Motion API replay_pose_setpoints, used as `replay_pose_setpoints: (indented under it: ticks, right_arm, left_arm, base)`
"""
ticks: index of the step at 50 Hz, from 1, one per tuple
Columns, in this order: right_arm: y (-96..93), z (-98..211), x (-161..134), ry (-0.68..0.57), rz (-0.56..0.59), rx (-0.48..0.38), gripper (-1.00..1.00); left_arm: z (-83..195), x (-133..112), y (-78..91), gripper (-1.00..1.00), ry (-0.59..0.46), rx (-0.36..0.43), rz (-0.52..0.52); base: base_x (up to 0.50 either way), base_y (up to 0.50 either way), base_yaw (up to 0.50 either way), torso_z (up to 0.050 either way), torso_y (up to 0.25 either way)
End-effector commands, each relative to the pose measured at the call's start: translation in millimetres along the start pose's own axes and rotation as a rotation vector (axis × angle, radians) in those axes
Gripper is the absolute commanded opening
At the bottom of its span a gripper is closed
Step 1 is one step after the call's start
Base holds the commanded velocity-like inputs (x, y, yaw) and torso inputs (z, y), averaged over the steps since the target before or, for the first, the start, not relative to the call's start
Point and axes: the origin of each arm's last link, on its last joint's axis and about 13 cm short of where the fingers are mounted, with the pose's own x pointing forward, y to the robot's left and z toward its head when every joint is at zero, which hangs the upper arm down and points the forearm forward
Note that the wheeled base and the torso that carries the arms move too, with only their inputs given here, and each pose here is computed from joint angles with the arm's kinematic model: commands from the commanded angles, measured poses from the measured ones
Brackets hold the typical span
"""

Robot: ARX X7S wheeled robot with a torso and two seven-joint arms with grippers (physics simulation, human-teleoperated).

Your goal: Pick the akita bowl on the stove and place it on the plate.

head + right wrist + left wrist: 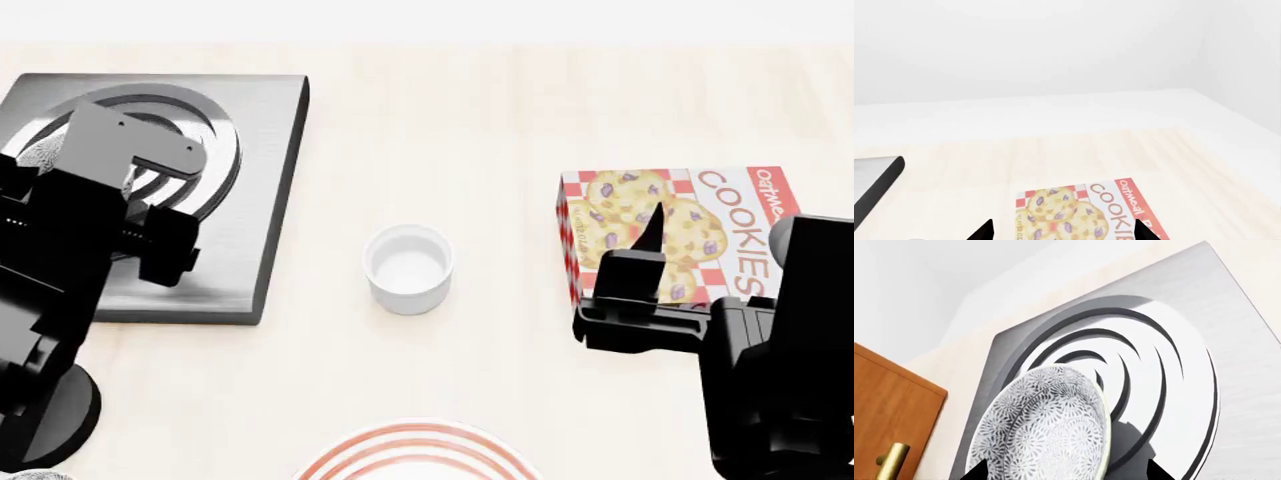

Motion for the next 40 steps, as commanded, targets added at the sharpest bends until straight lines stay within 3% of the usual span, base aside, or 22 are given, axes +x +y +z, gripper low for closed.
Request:
replay_pose_setpoints:
  ticks: [1, 40]
  right_arm:
    - [-1.4, 0.5, 0.0, -0.007, -0.006, 0.02, 1.0]
    - [-1.0, 0.8, 0.5, -0.004, -0.005, 0.017, 1.0]
  left_arm:
    - [-0.9, -0.2, -3.0, 1.0, 0.006, -0.012, -0.035]
    - [-7.6, 3.6, 0.9, 1.0, 0.005, 0.002, -0.04]
  base:
    - [0.0, 0.0, 0.0, 0.0, 0.0]
    - [0.0, 0.0, 0.0, 0.0, 0.0]
